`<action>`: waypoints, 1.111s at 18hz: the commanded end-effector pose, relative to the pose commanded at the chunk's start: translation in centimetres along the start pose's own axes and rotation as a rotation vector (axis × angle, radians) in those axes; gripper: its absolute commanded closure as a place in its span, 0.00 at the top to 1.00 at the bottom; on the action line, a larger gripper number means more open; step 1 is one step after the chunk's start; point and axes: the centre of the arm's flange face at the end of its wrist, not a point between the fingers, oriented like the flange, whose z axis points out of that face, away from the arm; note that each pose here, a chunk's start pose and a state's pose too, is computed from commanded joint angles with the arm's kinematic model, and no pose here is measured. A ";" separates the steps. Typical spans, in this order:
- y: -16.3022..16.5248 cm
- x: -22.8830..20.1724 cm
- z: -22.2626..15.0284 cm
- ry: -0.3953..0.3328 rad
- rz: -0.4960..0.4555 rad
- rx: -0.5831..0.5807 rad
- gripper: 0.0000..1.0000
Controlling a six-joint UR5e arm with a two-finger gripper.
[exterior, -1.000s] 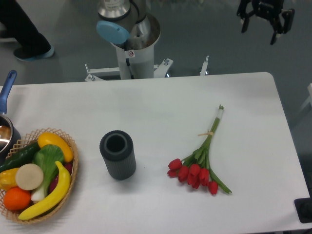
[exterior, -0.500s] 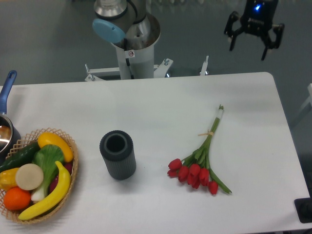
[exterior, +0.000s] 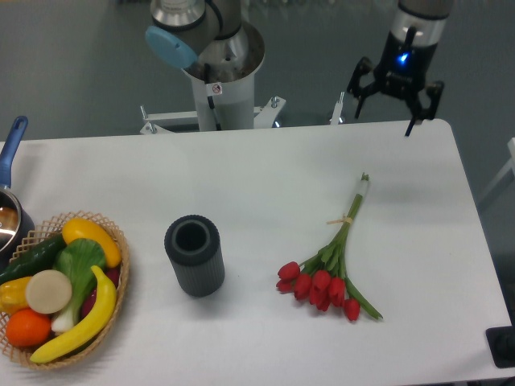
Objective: Pick up the flowers from the table
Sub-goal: 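Lower the open gripper over the tulip stems near the twine tie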
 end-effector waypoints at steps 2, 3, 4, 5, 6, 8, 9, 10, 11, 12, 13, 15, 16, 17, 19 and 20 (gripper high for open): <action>-1.5 0.0 2.0 0.010 -0.004 0.000 1.00; -2.1 -0.2 2.9 0.007 -0.003 0.001 1.00; -2.7 -0.1 3.9 0.005 0.003 0.001 1.00; -3.1 -0.2 4.8 0.003 0.000 0.000 1.00; -3.0 -0.3 5.6 0.000 0.000 -0.015 1.00; -2.7 -0.6 7.0 -0.004 0.006 -0.042 1.00; -3.2 -0.4 7.9 0.003 0.019 -0.046 1.00; -3.6 -0.4 8.9 0.007 0.026 -0.055 1.00; -3.7 -0.5 10.0 0.014 0.021 -0.064 1.00; -3.8 -0.7 10.8 0.016 0.008 -0.069 1.00; -4.1 -0.8 11.6 0.021 0.005 -0.069 1.00; -4.4 -1.1 12.6 0.029 0.014 -0.073 1.00; -4.3 -1.3 13.4 0.038 0.014 -0.076 1.00; -4.2 -1.4 13.7 0.040 0.016 -0.076 1.00; -4.1 -1.9 14.6 0.052 0.013 -0.081 1.00; -4.1 -2.3 14.8 0.052 0.013 -0.081 1.00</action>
